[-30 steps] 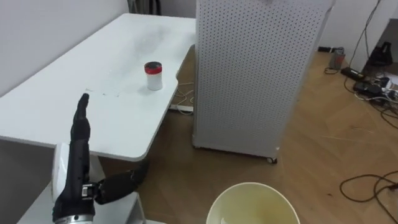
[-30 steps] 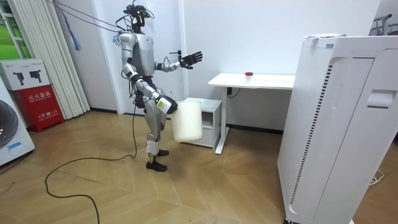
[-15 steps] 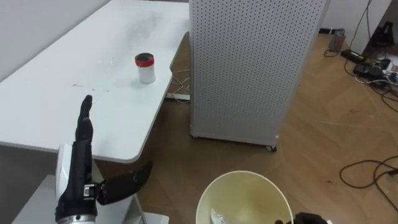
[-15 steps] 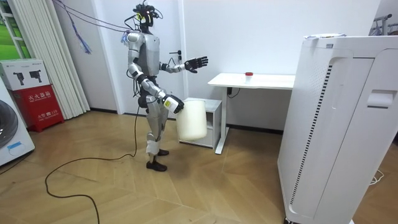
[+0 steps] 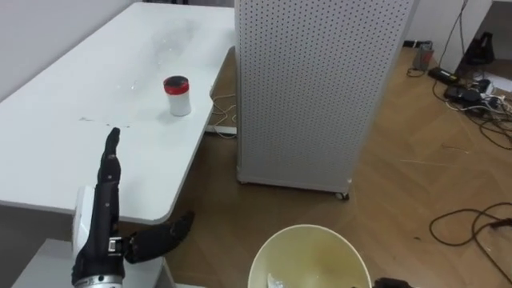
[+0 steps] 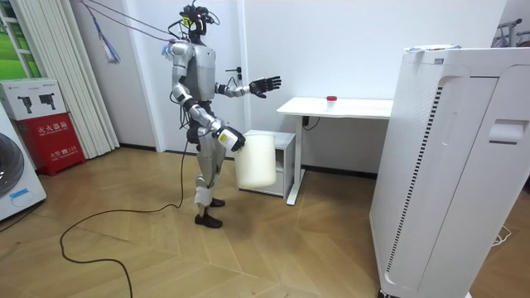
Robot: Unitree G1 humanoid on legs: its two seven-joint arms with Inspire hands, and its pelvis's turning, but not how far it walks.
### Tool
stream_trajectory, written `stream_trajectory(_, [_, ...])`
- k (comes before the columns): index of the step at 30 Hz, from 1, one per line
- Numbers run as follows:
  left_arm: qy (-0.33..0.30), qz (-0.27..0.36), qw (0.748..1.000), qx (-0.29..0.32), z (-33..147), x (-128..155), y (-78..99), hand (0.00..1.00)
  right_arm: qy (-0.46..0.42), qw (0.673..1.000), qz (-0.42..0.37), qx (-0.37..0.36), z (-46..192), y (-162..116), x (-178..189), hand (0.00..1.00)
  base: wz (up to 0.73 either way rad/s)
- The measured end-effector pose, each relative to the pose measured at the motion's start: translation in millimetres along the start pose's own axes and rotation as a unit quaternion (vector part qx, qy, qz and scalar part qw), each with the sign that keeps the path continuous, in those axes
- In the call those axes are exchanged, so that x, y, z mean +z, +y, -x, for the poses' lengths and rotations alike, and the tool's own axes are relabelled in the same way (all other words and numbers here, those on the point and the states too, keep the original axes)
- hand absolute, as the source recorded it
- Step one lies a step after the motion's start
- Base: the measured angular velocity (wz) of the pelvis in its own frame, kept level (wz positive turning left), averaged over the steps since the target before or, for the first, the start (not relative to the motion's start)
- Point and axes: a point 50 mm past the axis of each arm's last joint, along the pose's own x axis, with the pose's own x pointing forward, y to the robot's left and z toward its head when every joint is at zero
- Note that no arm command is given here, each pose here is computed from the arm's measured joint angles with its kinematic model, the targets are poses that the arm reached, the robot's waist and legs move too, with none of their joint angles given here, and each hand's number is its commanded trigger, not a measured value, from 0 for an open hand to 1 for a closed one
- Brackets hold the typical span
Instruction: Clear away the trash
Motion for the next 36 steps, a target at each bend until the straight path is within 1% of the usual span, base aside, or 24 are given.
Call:
stream_trajectory(2, [0.010,0.002,1.000,0.005,-0.9,-4,0.1,0.00,0.001,1.000,0.000,0.000,1,0,-1,1.00,-0.15])
stream_trajectory(4, [0.028,0.007,1.000,0.004,0.7,-11,-2.6,0.00,0.002,1.000,0.002,0.007,1,1,-1,1.00,-0.45])
stream_trajectory(7, [0.047,0.008,0.999,0.003,3.4,-18,-2.3,0.00,0.005,1.000,0.008,0.013,2,2,-3,1.00,-0.37])
stream_trajectory(11, [0.048,0.010,0.999,0.004,2.1,-20,-1.7,0.00,0.010,1.000,0.004,0.008,3,-1,-6,1.00,0.12])
stream_trajectory(16, [0.053,0.014,0.998,0.013,5.6,-22,0.8,0.00,0.015,1.000,0.015,0.010,4,-6,-7,1.00,-0.14])
stream_trajectory(21, [0.052,0.012,0.998,0.019,5.8,-22,3.4,0.00,0.033,0.999,0.015,0.027,10,-1,-18,1.00,0.06])
stream_trajectory(29, [0.046,0.010,0.999,0.021,3.3,-21,6.4,0.00,0.036,0.997,0.021,0.057,10,8,-19,1.00,0.02])
stream_trajectory(36, [0.033,0.031,0.999,0.020,-3.1,-14,0.8,0.00,0.026,0.997,0.025,0.067,8,13,-14,1.00,0.24])
